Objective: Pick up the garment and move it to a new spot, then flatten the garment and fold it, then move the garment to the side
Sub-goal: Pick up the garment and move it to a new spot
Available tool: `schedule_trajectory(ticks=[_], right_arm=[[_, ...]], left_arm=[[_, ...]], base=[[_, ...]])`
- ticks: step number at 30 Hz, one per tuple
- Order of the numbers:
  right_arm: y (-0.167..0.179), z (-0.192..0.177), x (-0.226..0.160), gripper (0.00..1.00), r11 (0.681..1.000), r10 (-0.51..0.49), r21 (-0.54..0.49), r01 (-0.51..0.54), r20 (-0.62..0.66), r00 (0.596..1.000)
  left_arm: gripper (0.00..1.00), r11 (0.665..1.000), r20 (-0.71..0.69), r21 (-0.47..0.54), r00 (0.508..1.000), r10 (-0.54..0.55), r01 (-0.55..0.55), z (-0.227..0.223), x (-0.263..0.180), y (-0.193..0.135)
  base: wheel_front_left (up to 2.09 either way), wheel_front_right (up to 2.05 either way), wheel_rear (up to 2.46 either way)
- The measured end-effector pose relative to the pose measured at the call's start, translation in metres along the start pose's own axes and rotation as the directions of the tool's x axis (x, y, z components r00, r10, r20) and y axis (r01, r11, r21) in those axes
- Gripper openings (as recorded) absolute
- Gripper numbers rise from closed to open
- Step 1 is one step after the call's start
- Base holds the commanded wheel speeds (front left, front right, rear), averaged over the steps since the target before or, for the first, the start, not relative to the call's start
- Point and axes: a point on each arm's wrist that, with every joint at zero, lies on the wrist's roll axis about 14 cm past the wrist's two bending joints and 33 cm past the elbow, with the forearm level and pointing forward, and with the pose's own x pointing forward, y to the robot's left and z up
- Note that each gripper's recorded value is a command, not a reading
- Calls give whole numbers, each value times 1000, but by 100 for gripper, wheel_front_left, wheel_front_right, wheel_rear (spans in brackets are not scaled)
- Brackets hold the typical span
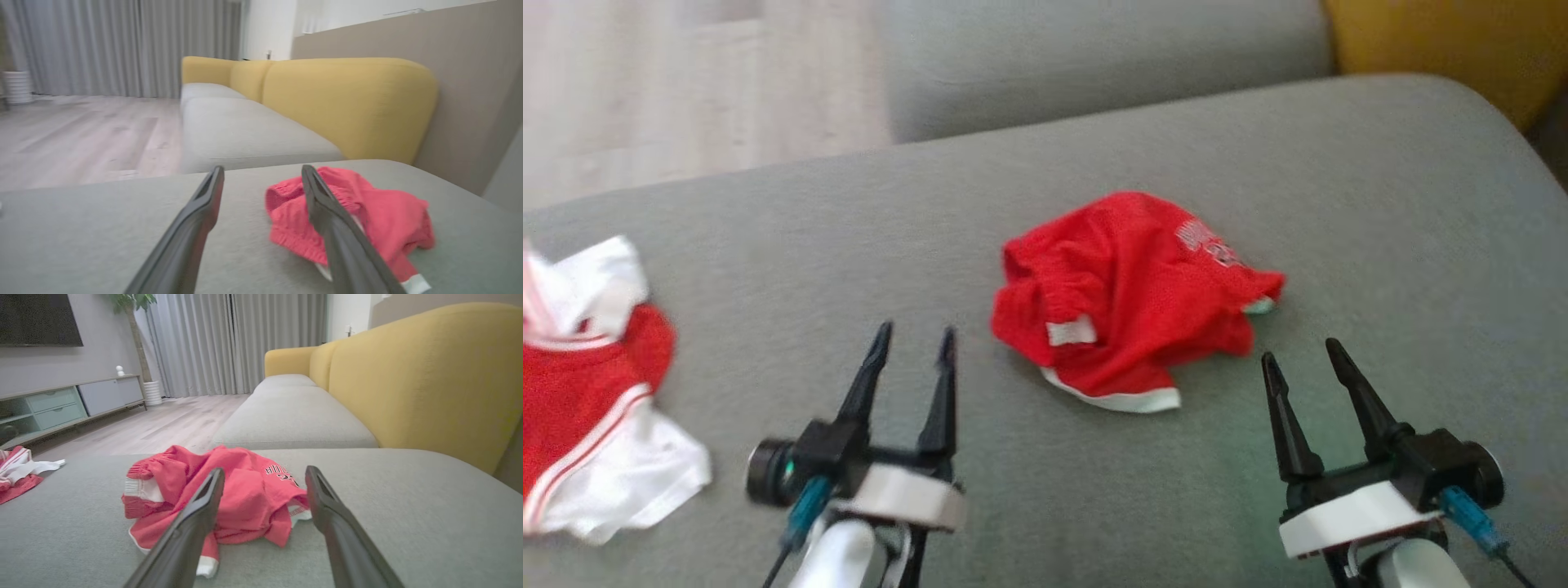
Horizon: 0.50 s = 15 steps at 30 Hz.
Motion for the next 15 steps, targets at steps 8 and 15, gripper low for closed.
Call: schedule_trajectory(ticks=[8,15], right_arm=[[25,-2,-2,100,997,79,13,-79,-3,997],[36,-9,-19,100,994,106,25,-105,-21,994]], left_arm=[[100,976,39,57,977,208,-210,7,-71,51],[100,952,43,92,956,289,-292,2,-122,59]], base=[[0,0,0],[0,0,0]])
